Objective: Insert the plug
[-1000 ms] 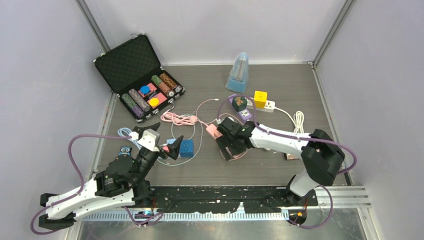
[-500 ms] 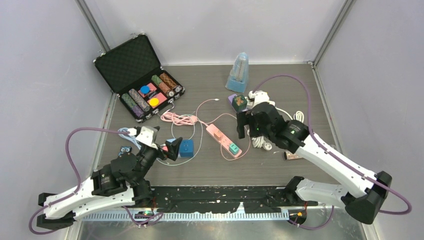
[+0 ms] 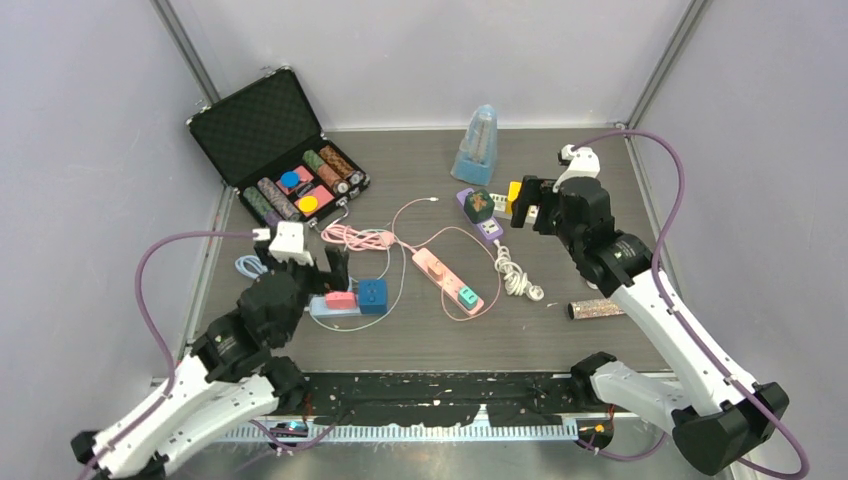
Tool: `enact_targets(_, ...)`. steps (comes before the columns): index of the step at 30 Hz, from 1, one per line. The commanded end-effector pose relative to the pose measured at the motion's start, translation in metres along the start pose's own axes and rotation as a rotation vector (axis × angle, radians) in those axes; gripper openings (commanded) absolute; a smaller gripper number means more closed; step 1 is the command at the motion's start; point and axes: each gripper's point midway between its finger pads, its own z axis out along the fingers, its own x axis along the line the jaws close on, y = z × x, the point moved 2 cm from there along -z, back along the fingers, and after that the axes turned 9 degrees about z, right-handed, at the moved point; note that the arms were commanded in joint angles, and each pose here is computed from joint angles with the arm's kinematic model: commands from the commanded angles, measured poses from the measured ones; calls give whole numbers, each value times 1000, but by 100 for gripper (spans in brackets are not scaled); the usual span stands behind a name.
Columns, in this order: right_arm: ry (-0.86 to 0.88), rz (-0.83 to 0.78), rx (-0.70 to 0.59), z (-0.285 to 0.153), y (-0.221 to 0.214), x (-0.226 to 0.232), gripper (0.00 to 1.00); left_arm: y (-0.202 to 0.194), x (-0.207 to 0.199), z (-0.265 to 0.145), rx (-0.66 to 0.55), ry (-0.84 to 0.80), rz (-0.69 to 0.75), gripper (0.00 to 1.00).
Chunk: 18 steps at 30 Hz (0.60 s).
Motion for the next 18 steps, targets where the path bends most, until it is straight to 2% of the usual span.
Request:
enact_targets(1, 66, 91, -109, 12, 21, 11, 96, 13, 2, 27, 37, -32, -119, 99)
enact_targets(6, -9, 150, -228, 30, 39, 0, 97, 29, 39, 60, 51, 14, -84, 100)
enact_targets(8, -44, 170, -305, 30, 56, -5, 98, 31, 61, 71, 82, 61, -134, 99)
enact_targets(13, -131, 174, -424, 26, 110, -19, 98, 58, 88, 91, 15, 51, -217, 100)
enact_targets(18, -161, 312, -420, 33, 130, -46, 98, 84, 100, 107, -35, 74, -287, 99)
